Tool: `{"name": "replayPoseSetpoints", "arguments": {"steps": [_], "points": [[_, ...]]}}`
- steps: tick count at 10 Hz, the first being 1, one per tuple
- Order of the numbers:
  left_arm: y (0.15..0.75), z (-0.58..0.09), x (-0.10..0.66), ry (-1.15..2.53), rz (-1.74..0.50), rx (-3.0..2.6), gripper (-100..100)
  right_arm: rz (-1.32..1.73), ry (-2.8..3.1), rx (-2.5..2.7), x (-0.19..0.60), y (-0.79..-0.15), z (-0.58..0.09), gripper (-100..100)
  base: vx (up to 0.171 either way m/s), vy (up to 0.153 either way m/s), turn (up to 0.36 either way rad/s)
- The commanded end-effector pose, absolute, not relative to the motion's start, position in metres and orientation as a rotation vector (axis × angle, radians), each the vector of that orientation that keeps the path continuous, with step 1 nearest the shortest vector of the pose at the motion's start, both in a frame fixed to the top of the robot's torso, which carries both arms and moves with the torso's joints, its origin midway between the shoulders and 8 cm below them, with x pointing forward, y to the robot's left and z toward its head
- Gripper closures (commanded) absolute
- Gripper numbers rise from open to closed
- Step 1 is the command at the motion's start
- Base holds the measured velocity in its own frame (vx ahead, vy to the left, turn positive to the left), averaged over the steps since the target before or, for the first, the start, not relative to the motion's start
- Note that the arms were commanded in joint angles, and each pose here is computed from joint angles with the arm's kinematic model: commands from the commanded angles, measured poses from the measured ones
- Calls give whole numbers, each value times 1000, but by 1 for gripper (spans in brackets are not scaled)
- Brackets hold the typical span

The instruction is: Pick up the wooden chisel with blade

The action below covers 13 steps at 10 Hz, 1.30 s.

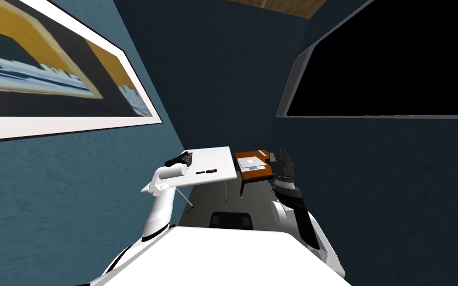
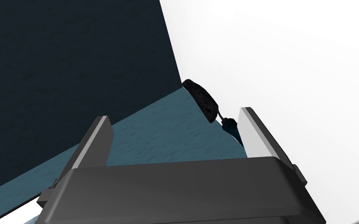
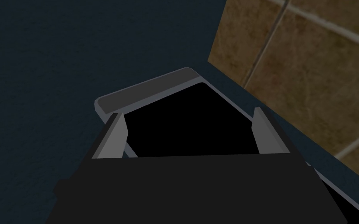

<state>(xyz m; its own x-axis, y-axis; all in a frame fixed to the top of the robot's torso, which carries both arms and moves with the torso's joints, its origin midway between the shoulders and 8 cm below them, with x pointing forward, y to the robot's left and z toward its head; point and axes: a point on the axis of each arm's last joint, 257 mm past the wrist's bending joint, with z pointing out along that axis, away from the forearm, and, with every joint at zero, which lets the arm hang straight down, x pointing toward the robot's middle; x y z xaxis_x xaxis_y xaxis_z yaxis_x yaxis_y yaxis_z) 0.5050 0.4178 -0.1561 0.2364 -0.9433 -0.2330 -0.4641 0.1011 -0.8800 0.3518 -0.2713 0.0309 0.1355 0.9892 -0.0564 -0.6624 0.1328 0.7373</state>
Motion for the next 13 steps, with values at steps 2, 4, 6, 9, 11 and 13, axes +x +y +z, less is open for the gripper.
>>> {"name": "replayPoseSetpoints", "arguments": {"steps": [2, 4, 6, 9, 11, 13], "points": [[421, -178, 497, 1423, -568, -1595, -100, 1322, 635, 640, 352, -271, 31, 0, 10, -27, -53], [423, -195, 490, 1458, -536, -1659, -100, 1322, 635, 640, 352, -271, 31, 0, 15, -39, -52], [424, -212, 483, 1489, -506, -1718, -100, 1322, 635, 640, 352, -271, 31, 0, 17, -45, -52], [424, -229, 472, 1527, -469, -1786, -100, 1322, 635, 640, 352, -271, 31, 0, 12, -24, -37], [425, -245, 462, 1559, -437, -1846, -100, 1322, 635, 640, 352, -271, 31, 0, 18, -46, -48], [424, -259, 452, 1589, -404, -1903, -100, 1322, 635, 640, 352, -271, 31, 0, 19, -35, -58]]}}
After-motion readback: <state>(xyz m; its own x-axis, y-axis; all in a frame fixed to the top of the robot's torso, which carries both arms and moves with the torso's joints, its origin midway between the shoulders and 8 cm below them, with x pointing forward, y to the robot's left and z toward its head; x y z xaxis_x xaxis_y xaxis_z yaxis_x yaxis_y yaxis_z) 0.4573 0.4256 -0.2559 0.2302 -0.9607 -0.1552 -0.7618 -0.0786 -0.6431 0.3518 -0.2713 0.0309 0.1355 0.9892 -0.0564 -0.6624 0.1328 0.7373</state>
